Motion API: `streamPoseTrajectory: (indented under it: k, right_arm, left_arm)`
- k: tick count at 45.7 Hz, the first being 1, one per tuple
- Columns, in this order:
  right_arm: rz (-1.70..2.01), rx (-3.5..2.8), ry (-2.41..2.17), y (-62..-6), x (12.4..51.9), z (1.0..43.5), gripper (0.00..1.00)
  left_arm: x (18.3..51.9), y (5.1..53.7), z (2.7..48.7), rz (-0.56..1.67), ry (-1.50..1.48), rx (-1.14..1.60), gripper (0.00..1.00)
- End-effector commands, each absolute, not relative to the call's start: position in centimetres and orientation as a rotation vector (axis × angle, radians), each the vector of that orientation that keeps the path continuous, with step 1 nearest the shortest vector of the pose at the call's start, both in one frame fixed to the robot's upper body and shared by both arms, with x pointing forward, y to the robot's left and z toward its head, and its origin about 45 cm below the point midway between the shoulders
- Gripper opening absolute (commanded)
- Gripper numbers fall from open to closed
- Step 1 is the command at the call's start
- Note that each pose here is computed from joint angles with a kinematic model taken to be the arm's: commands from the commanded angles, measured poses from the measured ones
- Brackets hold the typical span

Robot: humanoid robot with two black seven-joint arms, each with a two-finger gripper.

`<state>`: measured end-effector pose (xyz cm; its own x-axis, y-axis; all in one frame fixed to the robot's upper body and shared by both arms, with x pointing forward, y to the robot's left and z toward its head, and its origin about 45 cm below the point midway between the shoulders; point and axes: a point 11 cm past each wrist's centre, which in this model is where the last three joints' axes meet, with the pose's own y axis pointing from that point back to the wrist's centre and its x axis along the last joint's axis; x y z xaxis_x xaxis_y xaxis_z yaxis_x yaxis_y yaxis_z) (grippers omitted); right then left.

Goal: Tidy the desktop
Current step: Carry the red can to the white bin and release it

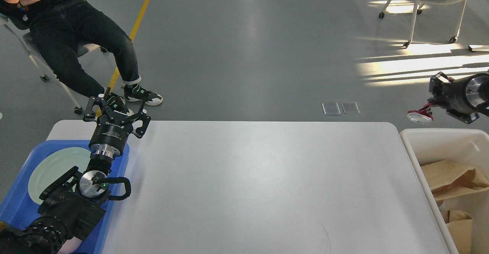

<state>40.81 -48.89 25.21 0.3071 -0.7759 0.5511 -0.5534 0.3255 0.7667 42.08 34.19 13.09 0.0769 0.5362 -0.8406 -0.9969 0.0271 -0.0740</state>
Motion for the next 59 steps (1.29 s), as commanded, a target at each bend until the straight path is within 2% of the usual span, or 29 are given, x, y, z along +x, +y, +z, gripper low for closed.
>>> streamPoseTrajectory:
  k: [1, 7, 9, 11, 15, 18, 32, 38, 42, 49, 59]
  right_arm:
    - [-0.196, 1.099, -1.453, -54.2, 37.8, 21.4, 0.0]
    - [-0.22, 1.009, -1.485, -56.5, 35.3, 18.5, 0.0]
    - [-0.24, 0.986, -1.487, -57.3, 34.2, 17.3, 0.07]
    - [-0.249, 0.965, -1.491, -57.9, 33.4, 16.7, 0.24]
    - [-0.234, 0.939, -1.502, -58.6, 33.2, 16.2, 0.74]
    - [-0.222, 0.922, -1.498, -58.9, 32.9, 15.7, 0.99]
    - [-0.292, 0.945, -1.516, -58.1, 31.8, 13.3, 1.0]
    - [-0.449, 1.078, -1.772, -55.7, 34.8, 14.1, 1.0]
    - [-0.603, 1.158, -1.944, -54.8, 35.4, 13.9, 1.0]
    - [-0.758, 1.356, -2.243, -52.5, 39.5, 17.1, 1.0]
    - [-0.609, 1.75, -2.541, -48.3, 43.7, 20.6, 1.0]
  left_arm:
    - [42.1, 34.2, 13.1, 1.364, 0.734, -0.816, 0.96]
    - [42.1, 34.2, 13.1, 1.365, 0.733, -0.817, 0.96]
    - [42.1, 34.2, 13.1, 1.363, 0.733, -0.817, 0.96]
    - [42.1, 34.2, 13.1, 1.365, 0.733, -0.817, 0.96]
    - [42.1, 34.2, 13.1, 1.365, 0.733, -0.817, 0.96]
    - [42.1, 34.2, 13.1, 1.365, 0.733, -0.817, 0.96]
    - [42.1, 34.2, 13.1, 1.365, 0.733, -0.817, 0.96]
    - [42.1, 34.2, 13.1, 1.365, 0.733, -0.817, 0.96]
    - [42.1, 34.2, 13.1, 1.365, 0.733, -0.817, 0.96]
    - [42.1, 34.2, 13.1, 1.365, 0.733, -0.817, 0.96]
    - [42.1, 34.2, 13.1, 1.365, 0.733, -0.817, 0.96]
